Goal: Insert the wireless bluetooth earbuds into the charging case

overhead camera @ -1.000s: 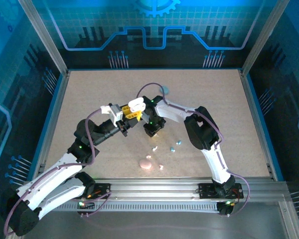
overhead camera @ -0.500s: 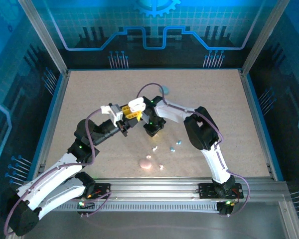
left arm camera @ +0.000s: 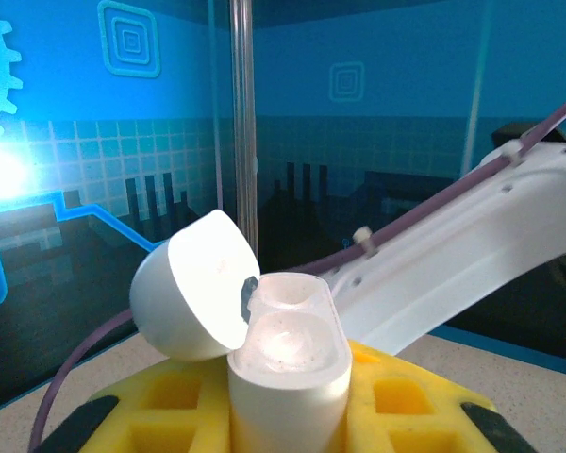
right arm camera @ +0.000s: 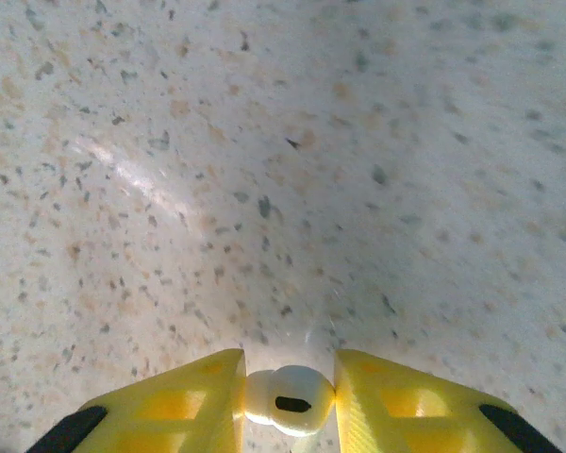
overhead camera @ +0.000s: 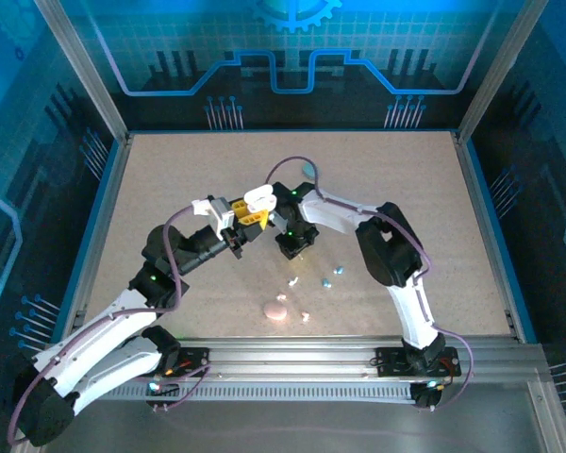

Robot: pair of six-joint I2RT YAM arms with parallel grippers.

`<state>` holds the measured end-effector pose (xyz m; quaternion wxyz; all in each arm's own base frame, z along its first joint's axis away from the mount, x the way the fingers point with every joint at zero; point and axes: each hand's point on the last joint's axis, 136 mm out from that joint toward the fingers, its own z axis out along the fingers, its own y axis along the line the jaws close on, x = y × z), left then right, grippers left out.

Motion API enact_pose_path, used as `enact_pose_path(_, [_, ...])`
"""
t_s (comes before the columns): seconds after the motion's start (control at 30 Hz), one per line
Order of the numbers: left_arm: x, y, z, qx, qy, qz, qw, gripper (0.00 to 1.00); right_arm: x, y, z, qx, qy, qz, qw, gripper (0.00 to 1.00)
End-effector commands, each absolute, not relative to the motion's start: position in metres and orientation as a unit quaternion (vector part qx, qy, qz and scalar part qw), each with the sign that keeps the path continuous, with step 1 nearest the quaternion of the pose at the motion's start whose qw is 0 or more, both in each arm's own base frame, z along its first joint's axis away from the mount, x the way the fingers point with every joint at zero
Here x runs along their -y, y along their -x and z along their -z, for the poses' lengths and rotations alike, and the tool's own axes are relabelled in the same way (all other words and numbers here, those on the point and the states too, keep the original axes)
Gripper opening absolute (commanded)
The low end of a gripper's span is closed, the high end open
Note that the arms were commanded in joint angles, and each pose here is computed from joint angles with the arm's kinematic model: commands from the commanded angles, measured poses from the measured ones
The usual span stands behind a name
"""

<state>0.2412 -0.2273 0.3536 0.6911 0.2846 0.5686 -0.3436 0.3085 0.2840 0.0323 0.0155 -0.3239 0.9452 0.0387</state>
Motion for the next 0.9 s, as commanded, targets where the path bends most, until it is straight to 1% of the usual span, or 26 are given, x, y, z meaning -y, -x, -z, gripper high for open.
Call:
enact_pose_path(0.0, [0.227, -0.242, -0.368, -0.557, -0.273, 0.351, 0.701, 0.23, -0.276, -0.326, -0.078, -0.955, 0.271, -0.087, 0.079, 0.30])
enact_pose_path(0.1, [0.228, -0.247, -0.364, -0.563, -0.262, 0.352, 0.700, 0.23, -0.262, -0.335, -0.106, -0.959, 0.230, -0.114, 0.123, 0.30])
enact_pose_path(0.2, [0.230, -0.255, -0.358, -0.573, -0.252, 0.357, 0.694, 0.23, -0.246, -0.345, -0.142, -0.955, 0.195, -0.134, 0.182, 0.30])
enact_pose_path(0.33, [0.236, -0.264, -0.349, -0.579, -0.242, 0.366, 0.688, 0.22, -0.228, -0.349, -0.206, -0.935, 0.164, -0.150, 0.275, 0.30])
enact_pose_path(0.47, [0.245, -0.273, -0.341, -0.580, -0.236, 0.376, 0.683, 0.22, -0.217, -0.345, -0.271, -0.906, 0.150, -0.165, 0.359, 0.30])
enact_pose_path(0.63, [0.260, -0.277, -0.334, -0.577, -0.239, 0.389, 0.677, 0.21, -0.222, -0.329, -0.331, -0.862, 0.168, -0.199, 0.436, 0.29])
enact_pose_path(0.87, [0.276, -0.281, -0.328, -0.579, -0.245, 0.395, 0.670, 0.21, -0.244, -0.303, -0.377, -0.811, 0.221, -0.215, 0.497, 0.29])
